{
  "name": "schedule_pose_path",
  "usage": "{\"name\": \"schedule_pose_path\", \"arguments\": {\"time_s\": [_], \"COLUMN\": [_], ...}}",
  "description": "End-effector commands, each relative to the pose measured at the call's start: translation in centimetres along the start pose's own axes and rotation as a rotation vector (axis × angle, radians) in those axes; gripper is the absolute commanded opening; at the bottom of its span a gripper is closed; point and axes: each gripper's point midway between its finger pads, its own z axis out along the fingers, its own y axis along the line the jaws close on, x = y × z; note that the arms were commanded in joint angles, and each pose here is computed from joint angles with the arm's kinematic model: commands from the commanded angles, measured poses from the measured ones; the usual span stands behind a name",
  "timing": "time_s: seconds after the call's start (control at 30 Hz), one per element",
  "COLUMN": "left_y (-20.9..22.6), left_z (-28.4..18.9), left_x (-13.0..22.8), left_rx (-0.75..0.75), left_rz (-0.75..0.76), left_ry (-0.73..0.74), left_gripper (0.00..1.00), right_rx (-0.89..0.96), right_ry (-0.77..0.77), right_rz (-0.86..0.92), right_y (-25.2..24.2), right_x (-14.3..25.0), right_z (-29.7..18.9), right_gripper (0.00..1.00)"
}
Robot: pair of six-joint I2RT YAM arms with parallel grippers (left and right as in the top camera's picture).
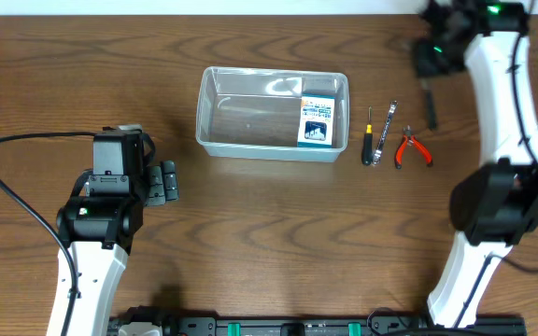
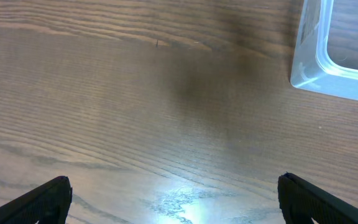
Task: Pack container
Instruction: 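Carry the hammer into the container and release it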
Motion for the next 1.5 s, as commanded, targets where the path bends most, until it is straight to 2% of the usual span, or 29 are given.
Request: {"name": "schedule_pose_path", "arguments": {"time_s": [0.0,0.1,0.27,0.37,0.47,0.63,0.77,0.83,0.87,0.9,0.93,1.0,1.07,1.2,1.33,1.47], "left_y": [0.1,0.1,0.1,0.1,0.1,0.1,0.1,0.1,0.1,0.1,0.1,0.1,0.1,0.1,0.1,0.1], "left_z": [-0.3,-0.3,-0.3,-0.3,-0.3,-0.3,-0.3,-0.3,-0.3,-0.3,-0.3,-0.3,-0.3,-0.3,-0.3,-0.3], "left_x": [-0.5,-0.5,-0.5,-0.5,-0.5,-0.5,-0.5,-0.5,-0.5,-0.5,-0.5,-0.5,-0.5,-0.5,-0.5,-0.5], "left_rx": [-0.008,-0.008,-0.008,-0.008,-0.008,-0.008,-0.008,-0.008,-0.008,-0.008,-0.008,-0.008,-0.008,-0.008,-0.008,-0.008], "left_rz": [0.017,0.017,0.017,0.017,0.017,0.017,0.017,0.017,0.017,0.017,0.017,0.017,0.017,0.017,0.017,0.017], "left_ry": [-0.013,-0.012,-0.012,-0.013,-0.013,-0.013,-0.012,-0.012,-0.012,-0.012,-0.013,-0.013,-0.013,-0.013,-0.013,-0.013], "left_gripper": [0.98,0.98,0.98,0.98,0.98,0.98,0.98,0.98,0.98,0.98,0.98,0.98,0.98,0.98,0.98,0.98], "right_rx": [-0.194,-0.298,-0.317,-0.319,-0.313,-0.309,-0.336,-0.337,-0.334,-0.334,-0.336,-0.341,-0.33,-0.242,-0.058,0.075], "right_ry": [-0.158,-0.225,-0.314,-0.352,-0.378,-0.381,-0.402,-0.403,-0.397,-0.388,-0.384,-0.38,-0.393,-0.439,-0.48,-0.424], "right_rz": [-0.338,-0.674,-1.188,-1.361,-1.436,-1.433,-1.433,-1.428,-1.423,-1.404,-1.384,-1.333,-1.253,-1.043,-0.774,-0.557], "right_y": [11.1,19.3,27.8,30.5,31.9,32.4,33.2,33.4,33.3,33.3,33.3,33.3,33.3,31.9,26.4,18.3], "right_x": [-2.8,-2.5,-1.2,-0.8,-1.0,-1.2,-1.1,-1.0,-1.0,-0.9,-1.0,-1.1,-2.1,-5.2,-8.1,-7.5], "right_z": [-4.3,-4.1,-1.0,1.6,4.5,8.8,10.2,10.5,10.6,10.9,10.9,10.8,9.4,4.2,-3.6,-8.7], "right_gripper": [0.01,0.01,0.01,0.01,0.01,0.01,0.02,0.06,0.1,0.18,0.35,0.45,0.57,0.62,0.73,0.8]}}
